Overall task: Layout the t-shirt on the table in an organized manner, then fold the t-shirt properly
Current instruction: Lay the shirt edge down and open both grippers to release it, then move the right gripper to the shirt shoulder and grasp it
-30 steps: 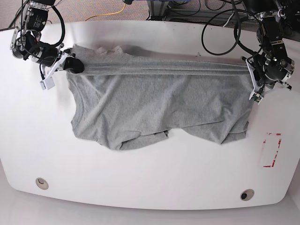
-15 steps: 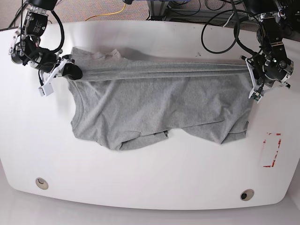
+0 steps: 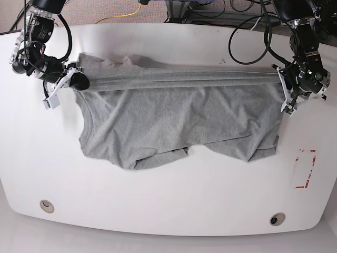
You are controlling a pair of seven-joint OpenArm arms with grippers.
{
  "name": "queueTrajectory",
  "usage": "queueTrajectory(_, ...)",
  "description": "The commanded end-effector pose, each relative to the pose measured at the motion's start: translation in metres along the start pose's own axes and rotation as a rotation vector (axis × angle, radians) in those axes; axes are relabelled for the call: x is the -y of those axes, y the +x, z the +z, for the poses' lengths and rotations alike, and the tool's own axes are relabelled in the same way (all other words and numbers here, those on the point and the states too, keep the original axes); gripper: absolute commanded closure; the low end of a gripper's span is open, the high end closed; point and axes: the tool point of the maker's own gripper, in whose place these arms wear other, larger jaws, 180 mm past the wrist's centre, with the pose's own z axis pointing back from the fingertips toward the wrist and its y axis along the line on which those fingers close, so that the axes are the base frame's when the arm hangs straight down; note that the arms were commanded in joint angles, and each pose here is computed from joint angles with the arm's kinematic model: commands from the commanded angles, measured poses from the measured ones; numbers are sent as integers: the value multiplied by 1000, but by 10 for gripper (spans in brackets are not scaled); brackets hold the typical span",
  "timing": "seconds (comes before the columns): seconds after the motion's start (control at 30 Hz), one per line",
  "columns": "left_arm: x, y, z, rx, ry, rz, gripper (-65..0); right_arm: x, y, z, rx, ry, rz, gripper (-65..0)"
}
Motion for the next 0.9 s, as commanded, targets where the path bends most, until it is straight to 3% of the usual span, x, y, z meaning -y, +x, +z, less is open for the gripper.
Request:
queueTrajectory(0.0,-25,-3,9,-35,84,-4,-132,9,20,7,45,-52,40,-3)
queueTrajectory(0.13,-35,1,12,-26,107,-6,-139,8,26,7,58,-51,46,-49)
queueTrajectory(0.27,-40,7,14,-12,117,-1,-139,7,37,8,80,-50,47,-203)
queueTrajectory(0.4,-52,11,19,-5,146,-8,-140,7,41,9,87,-54,54,-407)
queueTrajectory(0.53,-57,17,22,-8,166,-59,-176,7,41,9,84,-54,57,-542)
queueTrajectory(0.77,-61,20,26,-5,183,-83,-356,6,39,14,67,-42,66,-569)
queueTrajectory(0.87,-65,19,27,-8,193,-87,-376,-4,41,16,79,2,64,-569)
